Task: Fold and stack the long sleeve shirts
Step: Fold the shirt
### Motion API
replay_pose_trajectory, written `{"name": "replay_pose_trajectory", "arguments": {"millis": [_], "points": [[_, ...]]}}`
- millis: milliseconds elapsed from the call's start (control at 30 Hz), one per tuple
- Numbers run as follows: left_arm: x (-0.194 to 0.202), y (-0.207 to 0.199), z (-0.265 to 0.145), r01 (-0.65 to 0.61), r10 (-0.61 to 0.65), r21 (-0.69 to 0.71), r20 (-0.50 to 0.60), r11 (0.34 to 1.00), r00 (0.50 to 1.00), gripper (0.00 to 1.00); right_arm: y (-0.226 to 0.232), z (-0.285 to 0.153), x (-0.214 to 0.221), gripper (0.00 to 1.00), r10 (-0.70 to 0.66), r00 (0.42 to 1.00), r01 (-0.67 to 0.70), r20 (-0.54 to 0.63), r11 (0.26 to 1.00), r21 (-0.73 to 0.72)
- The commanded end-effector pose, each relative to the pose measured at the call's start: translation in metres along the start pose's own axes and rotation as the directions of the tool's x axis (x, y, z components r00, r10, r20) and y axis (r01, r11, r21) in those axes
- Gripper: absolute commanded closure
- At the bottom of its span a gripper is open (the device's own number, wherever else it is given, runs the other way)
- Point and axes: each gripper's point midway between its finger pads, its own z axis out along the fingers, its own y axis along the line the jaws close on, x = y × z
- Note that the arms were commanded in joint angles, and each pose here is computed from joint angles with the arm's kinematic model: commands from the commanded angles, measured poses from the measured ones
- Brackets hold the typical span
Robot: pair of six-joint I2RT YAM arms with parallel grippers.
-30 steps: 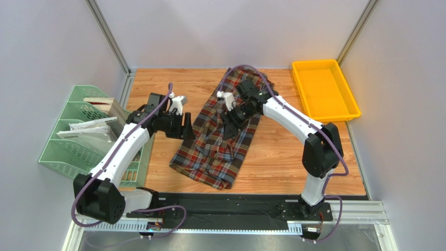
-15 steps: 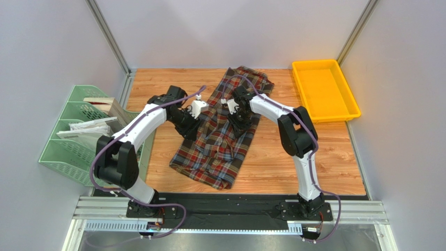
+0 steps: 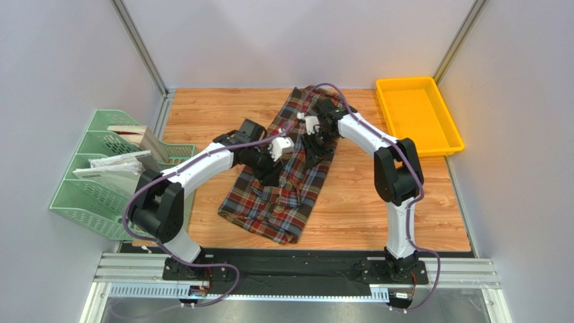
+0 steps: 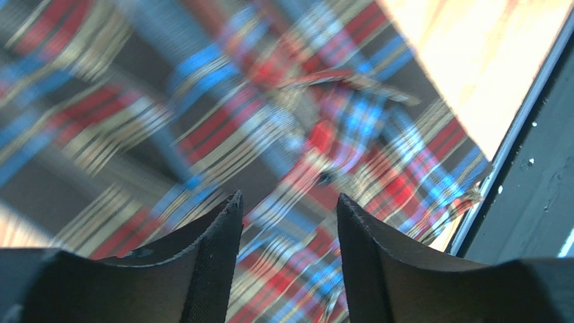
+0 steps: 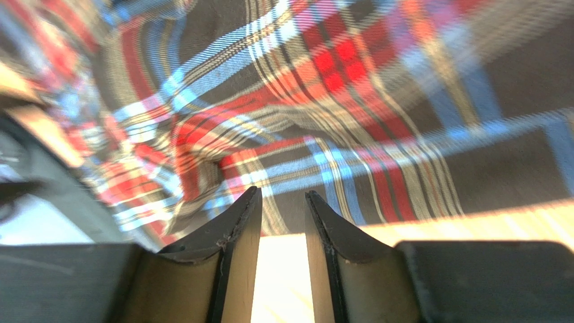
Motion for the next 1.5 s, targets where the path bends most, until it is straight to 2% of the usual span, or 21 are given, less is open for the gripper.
{"name": "replay_pose_trajectory", "arguments": {"millis": [0,100,133,233,267,400,500,567,867,967,1067,1167,1200,1267,1367,1467], "points": [[-0.032,-0.035,0.004,-0.316,0.316,-0.013,0.105,0.949,0.943,0.39,0.013,-0.036,-0.015,0.66,0.13,0.988,-0.118,0.08,0.984,-0.137],[-0.048,-0.064,0.006,-0.517,0.513,-0.012,0.143,0.856,0.847,0.39,0.011,-0.025,-0.001,0.67,0.152,0.988,-0.145,0.04,0.979,-0.143],[-0.049,-0.069,0.008,-0.55,0.544,-0.002,0.144,0.835,0.827,0.39,0.009,-0.02,0.007,0.67,0.166,0.986,-0.161,0.02,0.977,-0.142],[-0.047,-0.087,0.021,-0.682,0.672,0.075,0.12,0.728,0.73,0.38,0.005,-0.01,0.015,0.68,0.174,0.985,-0.172,0.002,0.974,-0.144],[-0.039,-0.092,0.024,-0.737,0.728,0.118,0.115,0.665,0.675,0.38,0.002,-0.007,0.016,0.68,0.182,0.983,-0.18,-0.003,0.973,-0.143],[-0.017,-0.111,0.037,-0.803,0.805,0.273,0.137,0.53,0.578,0.37,-0.003,0.001,0.02,0.68,0.194,0.981,-0.196,-0.023,0.971,-0.137],[-0.011,-0.108,0.046,-0.829,0.839,0.294,0.128,0.476,0.528,0.35,-0.006,0.005,0.02,0.68,0.2,0.979,-0.202,-0.026,0.97,-0.134],[-0.018,-0.103,0.054,-0.851,0.857,0.26,0.128,0.456,0.498,0.34,-0.006,0.006,0.021,0.68,0.203,0.979,-0.205,-0.032,0.969,-0.138],[-0.017,-0.085,0.086,-0.873,0.881,0.224,0.099,0.434,0.463,0.35,-0.005,0.008,0.022,0.68,0.204,0.978,-0.207,-0.035,0.967,-0.145],[-0.009,-0.082,0.093,-0.873,0.885,0.235,0.089,0.427,0.457,0.4,-0.005,0.009,0.023,0.68,0.207,0.978,-0.21,-0.037,0.966,-0.15],[-0.006,-0.074,0.099,-0.873,0.888,0.229,0.06,0.431,0.455,0.55,-0.005,0.009,0.023,0.68,0.206,0.978,-0.209,-0.038,0.966,-0.15],[-0.006,-0.071,0.097,-0.875,0.888,0.203,0.05,0.44,0.458,0.77,-0.007,0.009,0.024,0.68,0.208,0.977,-0.212,-0.039,0.966,-0.146],[-0.011,-0.077,0.091,-0.88,0.888,0.192,0.073,0.434,0.453,0.88,-0.008,0.01,0.025,0.68,0.208,0.977,-0.212,-0.042,0.966,-0.146],[-0.007,-0.085,0.083,-0.877,0.881,0.195,0.098,0.438,0.462,0.98,-0.008,0.011,0.027,0.68,0.21,0.977,-0.215,-0.049,0.966,-0.146],[-0.016,-0.106,0.056,-0.876,0.855,0.167,0.199,0.452,0.479,1.0,-0.011,0.01,0.027,0.68,0.216,0.975,-0.22,-0.043,0.965,-0.144],[-0.013,-0.113,0.047,-0.826,0.785,0.196,0.257,0.528,0.563,1.0,-0.011,0.008,0.026,0.68,0.214,0.976,-0.217,-0.038,0.965,-0.145]]}}
